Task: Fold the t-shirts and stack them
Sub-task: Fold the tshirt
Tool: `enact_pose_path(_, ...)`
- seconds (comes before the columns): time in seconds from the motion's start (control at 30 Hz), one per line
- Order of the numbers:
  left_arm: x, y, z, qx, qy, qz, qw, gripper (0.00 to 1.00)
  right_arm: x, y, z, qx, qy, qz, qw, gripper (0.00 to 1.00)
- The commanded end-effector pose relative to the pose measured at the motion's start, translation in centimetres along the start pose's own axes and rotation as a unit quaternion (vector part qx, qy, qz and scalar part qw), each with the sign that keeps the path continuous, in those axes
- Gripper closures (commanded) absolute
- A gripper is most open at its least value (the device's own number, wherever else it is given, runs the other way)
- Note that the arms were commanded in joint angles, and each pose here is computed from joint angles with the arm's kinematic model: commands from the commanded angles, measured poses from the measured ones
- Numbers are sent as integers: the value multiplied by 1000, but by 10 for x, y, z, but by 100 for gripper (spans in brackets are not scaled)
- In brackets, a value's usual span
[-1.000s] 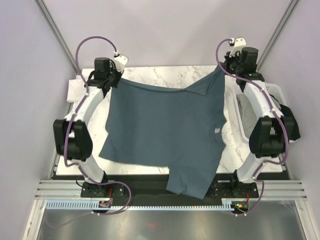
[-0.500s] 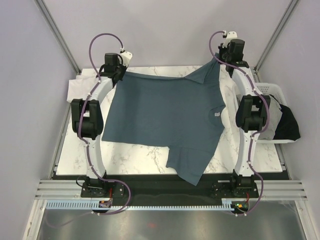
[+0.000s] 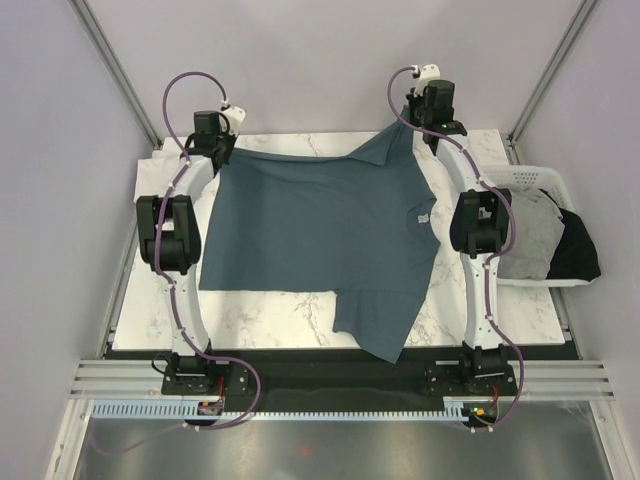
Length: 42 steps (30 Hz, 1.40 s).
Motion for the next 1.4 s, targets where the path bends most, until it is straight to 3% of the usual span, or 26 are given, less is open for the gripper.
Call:
enact_pose_path(0.0, -24, 35, 34, -21, -52, 49, 997, 98, -4, 3, 47, -13, -67, -10, 998, 100)
enact_pose_path(0.27, -14, 28, 32, -5, -41, 21, 999, 98, -31, -6, 56, -19, -55, -20, 998, 100)
enact_pose_path(0.53, -40, 14, 23, 12, -27, -22, 999, 98, -88, -12, 45, -23, -18, 9, 1000, 100)
enact_pose_path(0.73, -67, 4, 15, 16, -23, -45, 999, 98, -140, -3, 59, -18, -26, 29, 999, 100)
enact_pose_path(0.97, -86, 18, 1, 6, -19, -41, 999, 98, -173, 9, 40, 2, -5, 53, 999, 100)
enact_pose_path(1.37, -96, 0, -23, -2, -1, -69, 998, 98, -237, 20, 18, 13, 10, 69, 997, 100)
Point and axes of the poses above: each gripper's point midway between its finger pads, its own x axis out along the fingers, its own y axis along the line the jaws close on, z = x × y, the point moved 2 cm from there along -x, back along the fingers, and after that the axes turned 4 degrees about x, right-handed, at the moved point
